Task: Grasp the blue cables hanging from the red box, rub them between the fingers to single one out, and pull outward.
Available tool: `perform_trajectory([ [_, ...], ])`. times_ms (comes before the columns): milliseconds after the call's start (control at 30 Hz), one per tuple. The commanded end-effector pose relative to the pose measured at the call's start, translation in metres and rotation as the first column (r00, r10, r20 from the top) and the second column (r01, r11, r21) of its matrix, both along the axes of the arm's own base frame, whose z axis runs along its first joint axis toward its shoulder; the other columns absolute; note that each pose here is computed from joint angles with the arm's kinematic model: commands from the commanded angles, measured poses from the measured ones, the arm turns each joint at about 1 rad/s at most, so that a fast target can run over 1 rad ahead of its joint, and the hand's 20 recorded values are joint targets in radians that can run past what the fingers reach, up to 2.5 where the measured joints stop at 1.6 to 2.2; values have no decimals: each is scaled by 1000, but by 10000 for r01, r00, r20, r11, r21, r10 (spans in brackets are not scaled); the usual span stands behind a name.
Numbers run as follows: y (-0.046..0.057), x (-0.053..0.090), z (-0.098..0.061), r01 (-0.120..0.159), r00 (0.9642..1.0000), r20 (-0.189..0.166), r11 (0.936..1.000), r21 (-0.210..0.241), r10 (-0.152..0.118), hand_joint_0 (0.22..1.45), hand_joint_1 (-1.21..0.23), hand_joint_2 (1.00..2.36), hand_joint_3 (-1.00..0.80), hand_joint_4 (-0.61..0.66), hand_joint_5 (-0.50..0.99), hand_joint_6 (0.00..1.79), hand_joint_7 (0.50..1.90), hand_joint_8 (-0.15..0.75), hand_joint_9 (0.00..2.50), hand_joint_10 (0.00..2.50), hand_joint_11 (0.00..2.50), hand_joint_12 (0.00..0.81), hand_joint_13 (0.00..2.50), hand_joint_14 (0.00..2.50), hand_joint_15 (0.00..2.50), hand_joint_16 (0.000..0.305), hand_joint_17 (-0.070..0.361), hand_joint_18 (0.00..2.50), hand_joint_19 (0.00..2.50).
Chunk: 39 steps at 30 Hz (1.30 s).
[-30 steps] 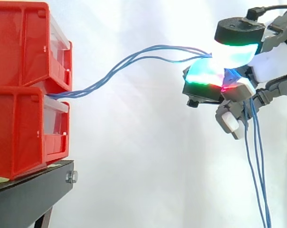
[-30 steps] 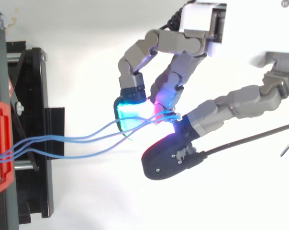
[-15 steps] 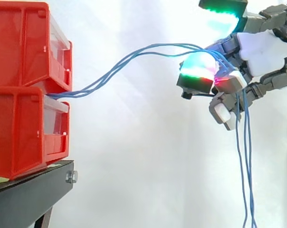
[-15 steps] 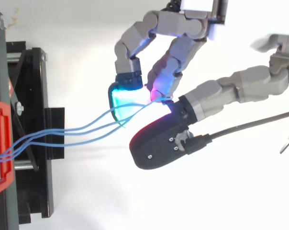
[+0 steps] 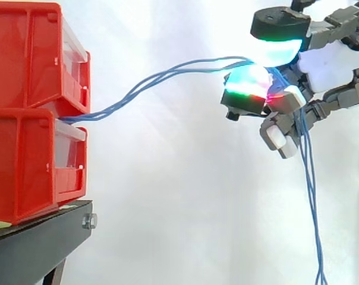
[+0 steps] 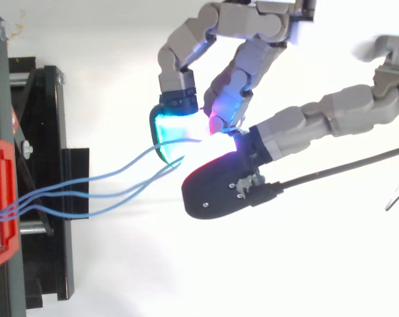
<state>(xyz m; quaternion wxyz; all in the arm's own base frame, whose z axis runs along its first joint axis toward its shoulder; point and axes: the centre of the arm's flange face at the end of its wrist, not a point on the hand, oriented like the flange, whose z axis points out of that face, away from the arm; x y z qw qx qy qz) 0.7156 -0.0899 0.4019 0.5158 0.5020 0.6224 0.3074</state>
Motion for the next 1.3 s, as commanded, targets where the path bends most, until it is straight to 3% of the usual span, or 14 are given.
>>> perform_trajectory([
  [0,-1,0,1,-14,10000,1,10000,9,14,687,-936,1010,-378,-6,-157,874,1040,222,1119,24,771,334,777,27,597,47,105,648,611],
  [100,-2,0,3,1,10000,63,10000,15,-1,719,-931,1003,-461,1,-159,877,1020,220,1116,25,767,330,774,28,600,46,103,652,608],
  [533,-6,1,9,-105,9998,148,9998,-176,108,496,-685,1000,-500,99,-147,858,995,252,1190,24,748,362,817,26,615,51,115,681,657],
  [700,-6,1,10,-105,9998,148,9998,-176,108,491,-614,1000,-500,104,-144,849,1003,262,1207,24,747,367,825,26,616,52,116,679,666],
  [800,-6,1,10,-105,9998,148,9998,-176,108,568,-574,1000,-500,88,-143,845,1039,250,1201,25,752,348,819,28,621,47,106,648,689],
  [1000,-6,1,10,-101,9998,151,9998,-161,103,641,-666,1012,-357,91,-164,885,1038,256,1179,25,817,340,836,29,624,46,104,691,655],
  [1267,-3,0,9,-253,9997,63,9996,-86,254,729,-861,1017,-288,-83,-173,919,1111,248,1156,23,814,338,833,27,608,46,103,722,631],
])
